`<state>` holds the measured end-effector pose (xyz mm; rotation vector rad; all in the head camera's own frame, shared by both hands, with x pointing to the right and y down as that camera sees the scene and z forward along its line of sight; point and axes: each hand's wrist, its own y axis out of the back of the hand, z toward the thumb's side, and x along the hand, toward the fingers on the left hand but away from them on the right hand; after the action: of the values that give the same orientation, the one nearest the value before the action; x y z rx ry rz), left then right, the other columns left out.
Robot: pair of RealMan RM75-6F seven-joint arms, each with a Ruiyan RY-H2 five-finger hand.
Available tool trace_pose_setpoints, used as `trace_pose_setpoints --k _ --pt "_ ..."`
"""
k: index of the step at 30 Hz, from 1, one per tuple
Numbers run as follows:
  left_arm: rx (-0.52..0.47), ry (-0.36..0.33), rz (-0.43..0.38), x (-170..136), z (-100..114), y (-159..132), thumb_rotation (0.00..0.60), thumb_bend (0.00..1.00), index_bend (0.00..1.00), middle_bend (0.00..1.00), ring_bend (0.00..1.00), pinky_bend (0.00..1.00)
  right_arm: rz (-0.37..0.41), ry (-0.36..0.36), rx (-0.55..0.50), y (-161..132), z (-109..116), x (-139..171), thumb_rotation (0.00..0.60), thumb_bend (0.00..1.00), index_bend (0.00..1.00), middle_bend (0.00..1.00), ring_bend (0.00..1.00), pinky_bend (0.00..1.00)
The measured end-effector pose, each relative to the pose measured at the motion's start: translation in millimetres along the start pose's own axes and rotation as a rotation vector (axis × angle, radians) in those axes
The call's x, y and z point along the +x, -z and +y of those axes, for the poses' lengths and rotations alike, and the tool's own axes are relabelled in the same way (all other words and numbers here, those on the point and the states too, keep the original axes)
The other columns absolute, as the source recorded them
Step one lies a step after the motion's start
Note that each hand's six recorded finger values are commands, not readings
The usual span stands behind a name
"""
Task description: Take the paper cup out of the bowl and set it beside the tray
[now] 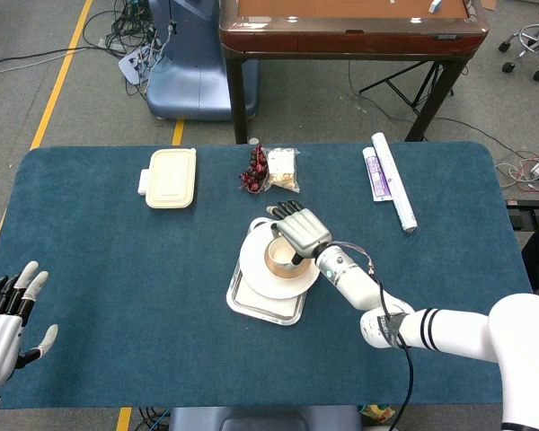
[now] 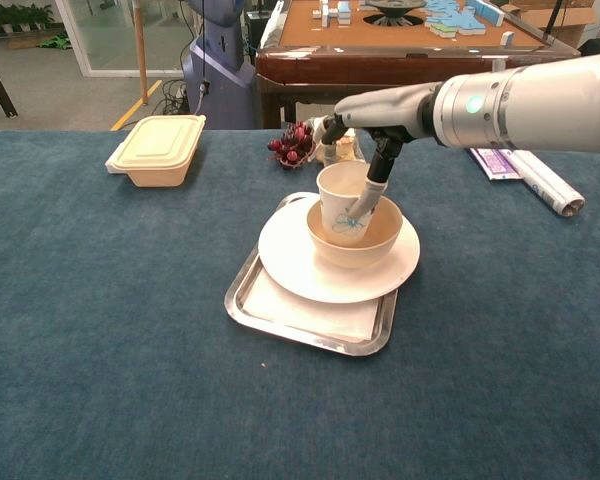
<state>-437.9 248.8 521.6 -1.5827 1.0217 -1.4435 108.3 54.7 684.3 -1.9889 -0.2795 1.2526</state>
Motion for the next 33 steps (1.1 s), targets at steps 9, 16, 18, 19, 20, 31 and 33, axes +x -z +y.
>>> trace_pose_setpoints --k 9,16,18,19,20,31,33 --pt "0.020 -0.007 0.006 -0.2 -1.2 -0.9 0.600 0.33 0.00 0.00 0.00 0.00 0.009 0.038 0.008 -4.1 28.6 23.9 0.600 0.15 0.45 0.10 0.00 0.00" --pt "0.030 -0.009 0.012 0.2 -2.7 -1.5 0.600 0.33 0.00 0.00 0.00 0.00 -0.013 0.040 0.018 10.9 37.8 62.3 0.600 0.15 0.45 0.10 0.00 0.00" --pt "0.035 -0.008 0.011 0.3 -3.4 -2.1 0.600 0.33 0.00 0.00 0.00 0.00 -0.023 0.038 0.023 17.0 37.3 72.9 0.600 0.15 0.45 0.10 0.00 0.00" --pt "0.038 -0.008 0.011 0.4 -3.8 -2.4 0.600 0.33 0.00 0.00 0.00 0.00 -0.030 0.035 0.024 20.9 36.3 80.0 0.600 0.15 0.45 0.10 0.00 0.00" --pt "0.041 -0.007 0.011 0.5 -4.3 -2.6 0.600 0.33 0.00 0.00 0.00 0.00 -0.035 0.034 0.026 24.0 35.6 85.2 0.600 0.15 0.45 0.10 0.00 0.00" --pt "0.063 0.002 -0.006 1.7 -10.9 -11.2 0.600 0.33 0.00 0.00 0.00 0.00 -0.082 0.007 0.044 56.8 7.0 134.8 0.600 0.15 0.45 0.10 0.00 0.00" --pt "0.066 0.002 -0.008 1.6 -11.6 -12.3 0.600 0.33 0.00 0.00 0.00 0.00 -0.088 0.000 0.035 62.1 -1.0 140.7 0.600 0.15 0.45 0.10 0.00 0.00"
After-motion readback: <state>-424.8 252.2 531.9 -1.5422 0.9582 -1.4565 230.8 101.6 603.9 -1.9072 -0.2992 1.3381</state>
